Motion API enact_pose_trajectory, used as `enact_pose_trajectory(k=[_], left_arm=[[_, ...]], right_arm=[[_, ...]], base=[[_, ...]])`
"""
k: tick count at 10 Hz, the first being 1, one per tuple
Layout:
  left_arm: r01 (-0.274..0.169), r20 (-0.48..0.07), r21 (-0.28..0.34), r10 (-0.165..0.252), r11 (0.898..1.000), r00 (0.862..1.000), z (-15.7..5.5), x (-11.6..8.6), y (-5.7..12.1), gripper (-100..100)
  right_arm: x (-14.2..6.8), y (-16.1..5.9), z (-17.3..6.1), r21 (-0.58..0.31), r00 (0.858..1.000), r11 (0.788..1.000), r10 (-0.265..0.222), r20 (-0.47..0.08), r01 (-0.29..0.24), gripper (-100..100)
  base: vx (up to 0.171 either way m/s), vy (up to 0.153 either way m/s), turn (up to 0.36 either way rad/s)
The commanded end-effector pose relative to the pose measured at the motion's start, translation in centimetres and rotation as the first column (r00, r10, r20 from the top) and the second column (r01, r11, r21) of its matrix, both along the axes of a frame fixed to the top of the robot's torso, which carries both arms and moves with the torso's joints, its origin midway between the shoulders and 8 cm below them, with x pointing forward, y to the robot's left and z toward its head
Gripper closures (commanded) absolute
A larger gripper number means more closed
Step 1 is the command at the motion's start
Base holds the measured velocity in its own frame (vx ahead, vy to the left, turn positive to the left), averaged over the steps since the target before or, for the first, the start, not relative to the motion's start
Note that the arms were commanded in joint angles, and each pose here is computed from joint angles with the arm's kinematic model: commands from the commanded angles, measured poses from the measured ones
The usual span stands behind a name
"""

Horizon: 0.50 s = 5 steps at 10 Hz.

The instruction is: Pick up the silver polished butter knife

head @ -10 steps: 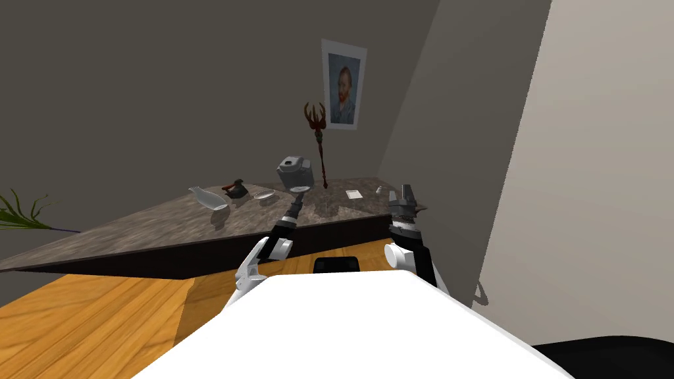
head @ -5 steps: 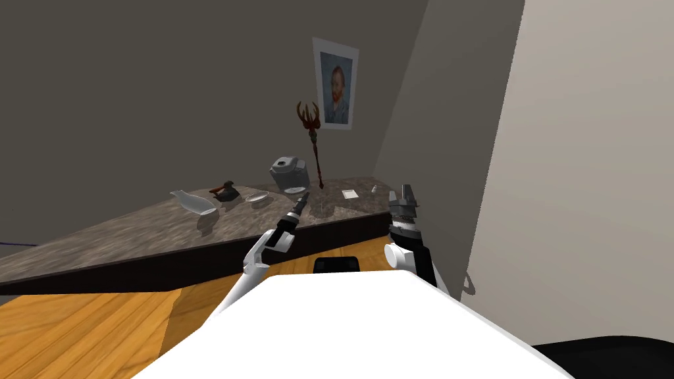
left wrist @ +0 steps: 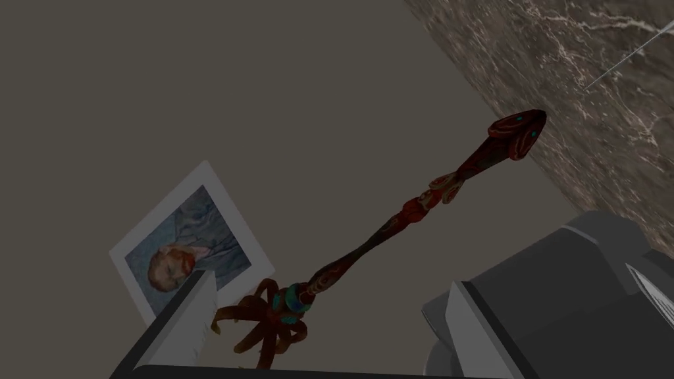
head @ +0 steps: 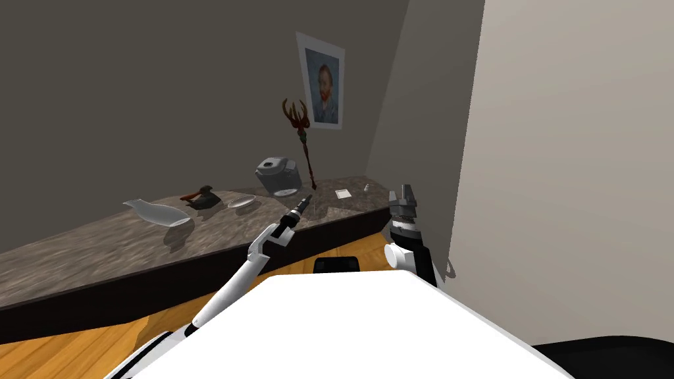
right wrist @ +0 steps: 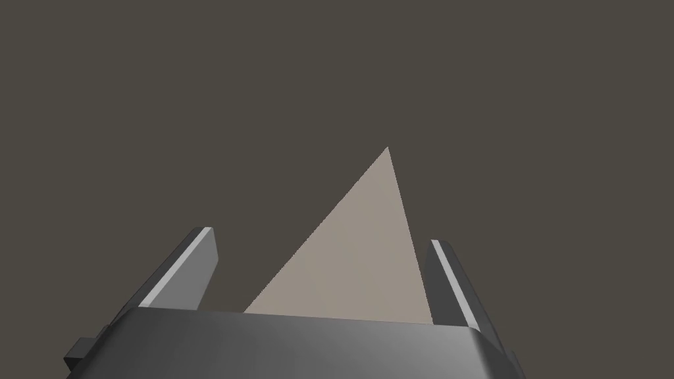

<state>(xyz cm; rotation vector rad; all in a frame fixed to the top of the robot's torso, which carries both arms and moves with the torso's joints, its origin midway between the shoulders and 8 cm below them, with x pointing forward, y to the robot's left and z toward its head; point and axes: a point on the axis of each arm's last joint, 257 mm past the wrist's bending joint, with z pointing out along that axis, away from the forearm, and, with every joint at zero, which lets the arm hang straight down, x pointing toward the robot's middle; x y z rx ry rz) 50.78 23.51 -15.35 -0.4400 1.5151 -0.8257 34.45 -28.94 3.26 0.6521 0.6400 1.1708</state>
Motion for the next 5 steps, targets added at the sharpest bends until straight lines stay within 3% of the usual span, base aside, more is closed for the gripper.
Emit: enact_pose_trajectory(k=[1,3,5], left_arm=[[-0.012,-0.059,0.063,0.016,0.998,0.998,-2.0,0.6,1.2,-100],[-0.023,-0.103,0.105,0.034,0.994,0.994,-3.4,1.0,2.4,-100],[-0.045,-0.186,0.173,0.077,0.984,0.98,-6.2,1.4,5.1,-100]], right_arm=[[0.0,0.0,0.0,0.0,1.0,1.0,0.0,0.0,0.0,0],[0.0,0.0,0.0,0.0,1.0,1.0,0.0,0.0,0.0,0],[0.0,0.0,0.0,0.0,1.0,1.0,0.0,0.0,0.0,0]], base=[[-0.002,-0.051,-0.239],[0.003,-0.054,-0.157],[-0.004,-0.035,-0.212]])
